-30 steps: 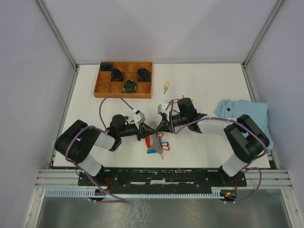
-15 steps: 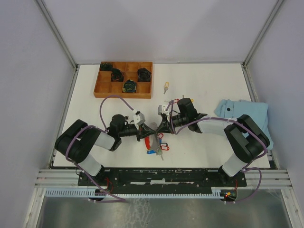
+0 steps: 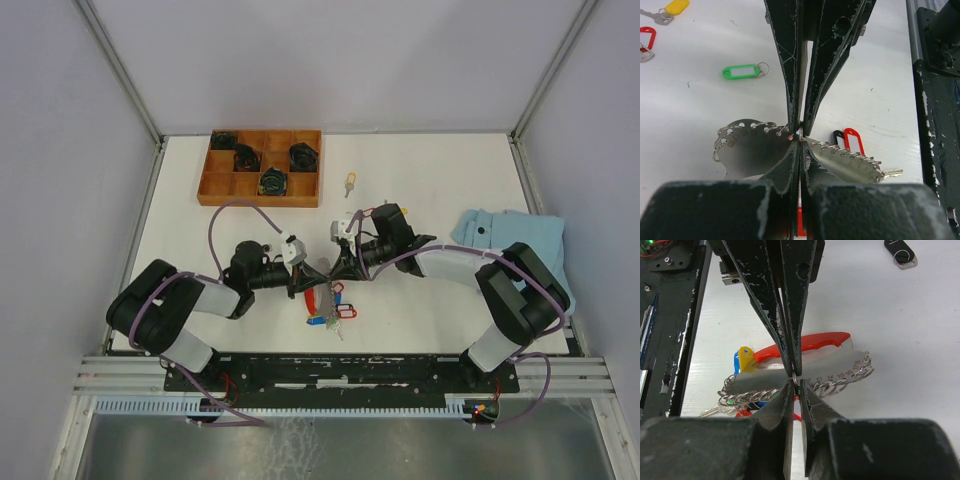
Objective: Put the keys on the keyring
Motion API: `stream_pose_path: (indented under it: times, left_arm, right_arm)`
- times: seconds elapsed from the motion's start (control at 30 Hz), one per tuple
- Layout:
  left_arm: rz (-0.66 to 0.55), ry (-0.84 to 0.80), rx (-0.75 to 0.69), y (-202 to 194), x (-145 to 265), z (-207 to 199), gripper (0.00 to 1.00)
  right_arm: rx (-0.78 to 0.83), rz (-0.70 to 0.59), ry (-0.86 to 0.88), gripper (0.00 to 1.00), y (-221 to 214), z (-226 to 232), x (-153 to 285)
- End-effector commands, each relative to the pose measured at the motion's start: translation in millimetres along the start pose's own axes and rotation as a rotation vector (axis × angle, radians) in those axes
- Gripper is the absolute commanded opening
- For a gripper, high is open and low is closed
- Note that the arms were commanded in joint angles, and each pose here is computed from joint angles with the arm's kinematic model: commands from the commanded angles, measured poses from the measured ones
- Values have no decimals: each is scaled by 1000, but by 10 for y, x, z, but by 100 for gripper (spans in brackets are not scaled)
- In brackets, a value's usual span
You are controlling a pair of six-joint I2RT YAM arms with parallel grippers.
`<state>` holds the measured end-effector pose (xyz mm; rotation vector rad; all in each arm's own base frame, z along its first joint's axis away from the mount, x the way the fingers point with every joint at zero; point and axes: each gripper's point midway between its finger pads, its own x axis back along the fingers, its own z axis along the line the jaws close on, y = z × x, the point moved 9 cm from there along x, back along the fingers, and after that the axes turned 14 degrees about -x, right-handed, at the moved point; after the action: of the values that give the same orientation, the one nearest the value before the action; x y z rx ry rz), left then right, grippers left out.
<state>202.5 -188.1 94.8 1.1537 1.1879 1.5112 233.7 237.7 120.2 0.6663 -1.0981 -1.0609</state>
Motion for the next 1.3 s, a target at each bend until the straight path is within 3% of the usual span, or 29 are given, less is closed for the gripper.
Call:
stream_pose_path:
  times: [0.0, 0.7, 0.9, 1.13, 1.27]
  left_arm:
    - [-9, 7, -76, 142, -47, 92, 3]
    - [138, 8, 41, 235, -138, 179, 3]
    - [156, 7, 51, 279, -160, 162, 3]
    - [139, 1, 46, 317, -156, 146, 3]
    - [122, 13, 55, 299, -149, 134, 6]
  right_arm:
    - [52, 16, -35, 17, 167, -6, 70]
    - [85, 106, -61, 21, 207, -8, 3]
    - [77, 118, -46, 16, 185, -9, -32]
    - [57, 130, -47, 2, 146, -31, -63]
    - [48, 113, -49, 1, 134, -30, -64]
